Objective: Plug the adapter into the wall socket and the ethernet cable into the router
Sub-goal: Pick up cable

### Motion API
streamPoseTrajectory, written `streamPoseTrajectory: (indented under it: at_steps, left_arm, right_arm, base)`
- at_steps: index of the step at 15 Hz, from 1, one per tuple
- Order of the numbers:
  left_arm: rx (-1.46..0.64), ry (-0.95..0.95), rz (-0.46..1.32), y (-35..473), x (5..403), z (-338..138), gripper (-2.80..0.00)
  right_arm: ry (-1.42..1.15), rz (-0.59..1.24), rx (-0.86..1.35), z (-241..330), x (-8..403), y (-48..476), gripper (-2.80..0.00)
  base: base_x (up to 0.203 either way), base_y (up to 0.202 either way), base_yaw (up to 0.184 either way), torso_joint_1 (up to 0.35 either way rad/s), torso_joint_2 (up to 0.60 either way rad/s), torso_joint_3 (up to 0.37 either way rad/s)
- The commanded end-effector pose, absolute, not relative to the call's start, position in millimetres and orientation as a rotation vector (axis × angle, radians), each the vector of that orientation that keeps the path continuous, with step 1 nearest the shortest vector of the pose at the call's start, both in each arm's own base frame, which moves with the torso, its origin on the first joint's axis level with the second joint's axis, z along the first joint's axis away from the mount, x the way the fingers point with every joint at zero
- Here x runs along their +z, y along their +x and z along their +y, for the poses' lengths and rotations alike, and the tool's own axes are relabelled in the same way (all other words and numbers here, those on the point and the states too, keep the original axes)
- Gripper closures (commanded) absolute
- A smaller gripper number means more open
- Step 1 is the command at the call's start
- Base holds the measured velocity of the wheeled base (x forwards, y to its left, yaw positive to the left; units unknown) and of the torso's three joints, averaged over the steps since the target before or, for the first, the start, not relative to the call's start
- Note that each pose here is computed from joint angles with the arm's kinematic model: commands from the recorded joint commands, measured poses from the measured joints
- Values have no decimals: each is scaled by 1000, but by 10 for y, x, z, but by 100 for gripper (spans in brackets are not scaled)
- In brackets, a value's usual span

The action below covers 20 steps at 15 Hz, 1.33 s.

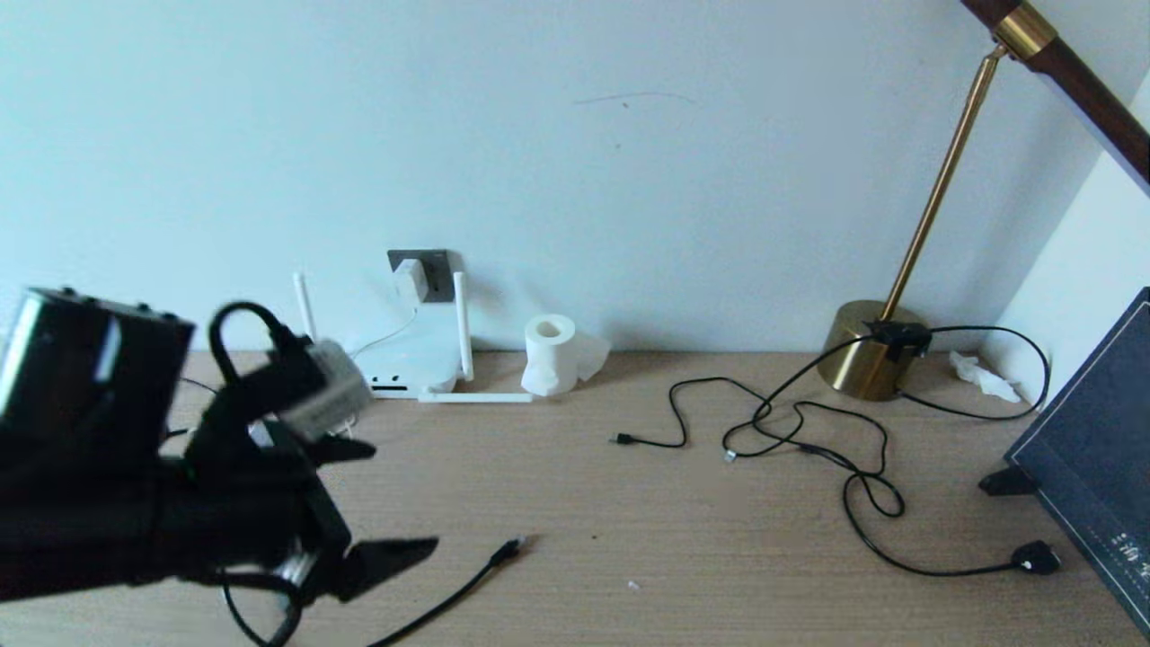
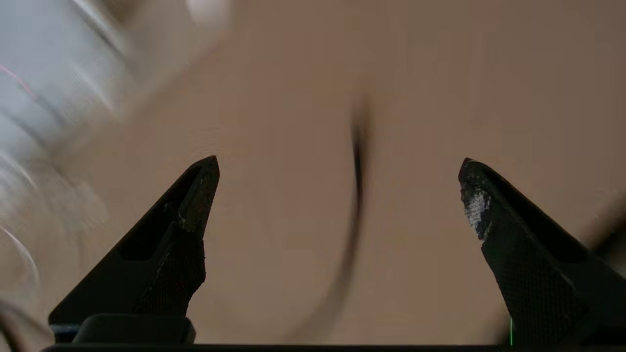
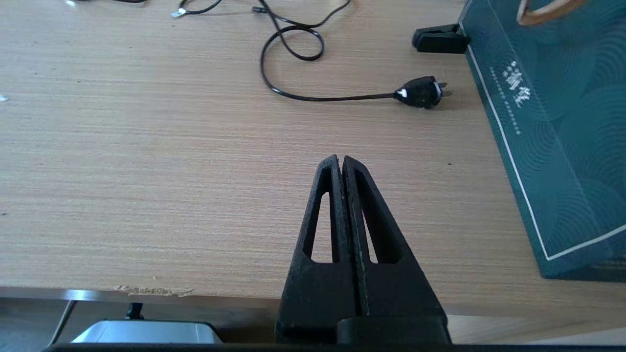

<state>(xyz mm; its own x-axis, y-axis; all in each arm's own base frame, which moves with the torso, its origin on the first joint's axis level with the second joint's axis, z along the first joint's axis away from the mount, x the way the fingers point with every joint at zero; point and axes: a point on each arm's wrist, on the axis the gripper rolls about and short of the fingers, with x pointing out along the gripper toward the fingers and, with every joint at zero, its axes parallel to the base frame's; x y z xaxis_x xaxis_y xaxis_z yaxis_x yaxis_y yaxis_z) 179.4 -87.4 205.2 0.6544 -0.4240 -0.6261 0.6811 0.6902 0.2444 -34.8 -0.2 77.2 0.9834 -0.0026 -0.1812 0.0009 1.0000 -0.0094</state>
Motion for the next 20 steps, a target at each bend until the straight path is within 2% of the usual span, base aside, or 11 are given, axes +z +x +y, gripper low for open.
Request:
streamPoseTrajectory:
  at_steps: [1, 5, 14, 20]
  left_arm:
    - [-739, 596, 729, 1791, 1723, -1010, -280]
    - [-844, 727, 899, 1930, 1340, -1252, -280]
    - [-852, 746, 902, 2499, 1189, -1658, -280]
    - [-821, 780, 946, 2580, 1024, -1700, -280]
  right_arm:
    - [-10, 184, -2, -2, 770, -348, 0]
    - [-10, 184, -2, -2, 770, -348, 0]
    - [-10, 184, -2, -2, 770, -348, 0]
    - [-10, 184, -2, -2, 770, -348, 0]
  base:
    - [0, 0, 0, 0, 0, 0]
    - [0, 0, 0, 0, 0, 0]
    - [0, 0, 0, 0, 0, 0]
    - [0, 0, 0, 0, 0, 0]
